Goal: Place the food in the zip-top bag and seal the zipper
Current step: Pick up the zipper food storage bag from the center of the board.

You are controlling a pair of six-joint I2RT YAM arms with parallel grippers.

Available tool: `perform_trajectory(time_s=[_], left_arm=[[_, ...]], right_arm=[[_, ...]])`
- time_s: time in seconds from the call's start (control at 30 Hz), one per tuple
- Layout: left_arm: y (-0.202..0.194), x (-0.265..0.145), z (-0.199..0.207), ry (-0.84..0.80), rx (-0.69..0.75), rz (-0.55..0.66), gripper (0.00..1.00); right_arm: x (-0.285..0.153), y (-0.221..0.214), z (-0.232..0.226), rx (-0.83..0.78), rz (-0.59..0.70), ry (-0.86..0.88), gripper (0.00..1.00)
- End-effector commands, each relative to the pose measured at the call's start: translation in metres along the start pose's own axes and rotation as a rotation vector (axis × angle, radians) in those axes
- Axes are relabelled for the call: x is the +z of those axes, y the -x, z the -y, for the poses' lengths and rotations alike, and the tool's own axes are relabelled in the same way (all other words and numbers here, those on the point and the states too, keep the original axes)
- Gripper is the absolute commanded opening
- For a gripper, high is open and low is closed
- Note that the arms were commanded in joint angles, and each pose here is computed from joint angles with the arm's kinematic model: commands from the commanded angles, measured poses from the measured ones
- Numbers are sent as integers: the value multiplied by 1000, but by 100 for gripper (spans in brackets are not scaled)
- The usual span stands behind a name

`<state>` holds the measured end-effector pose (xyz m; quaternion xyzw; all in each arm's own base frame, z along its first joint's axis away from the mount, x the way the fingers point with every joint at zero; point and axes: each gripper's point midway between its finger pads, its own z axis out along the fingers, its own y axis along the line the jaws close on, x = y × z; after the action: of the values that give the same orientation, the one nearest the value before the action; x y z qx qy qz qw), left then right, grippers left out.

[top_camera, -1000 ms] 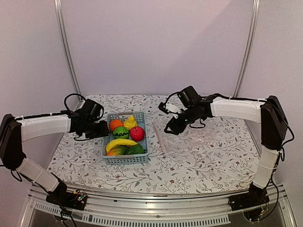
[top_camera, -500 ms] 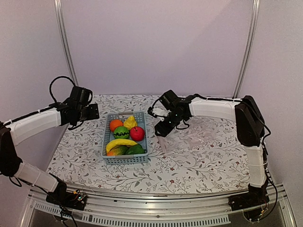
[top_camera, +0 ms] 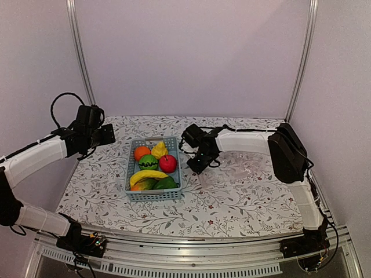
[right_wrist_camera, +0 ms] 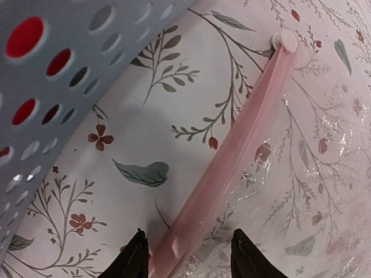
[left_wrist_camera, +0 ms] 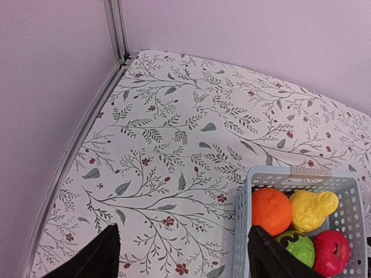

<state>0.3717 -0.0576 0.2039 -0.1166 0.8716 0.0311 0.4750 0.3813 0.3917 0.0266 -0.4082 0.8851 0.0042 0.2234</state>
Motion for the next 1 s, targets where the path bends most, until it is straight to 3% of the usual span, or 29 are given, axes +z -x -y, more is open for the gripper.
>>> perform_trajectory(time_s=[0.0, 0.17, 0.3, 0.43, 0.63, 0.97], left_arm=[[0, -1, 0, -14, -1, 8, 75], [1, 1, 11, -67, -5, 6, 73], [4, -3, 36, -175, 5, 23, 71], [4, -10, 67, -266, 33, 24, 69], [5, -34, 140, -403, 74, 48, 69], [-12, -75, 304, -699, -100, 87, 75]], right_arm=[[4, -6, 23, 26, -27, -146, 41], [-6, -8, 36, 37, -16, -170, 26], [-29, -10, 57, 60, 21, -180, 20], [-49, -14, 82, 97, 51, -172, 3], [-101, -11, 104, 108, 163, -186, 0], [-174, -3, 109, 92, 439, -185, 0]])
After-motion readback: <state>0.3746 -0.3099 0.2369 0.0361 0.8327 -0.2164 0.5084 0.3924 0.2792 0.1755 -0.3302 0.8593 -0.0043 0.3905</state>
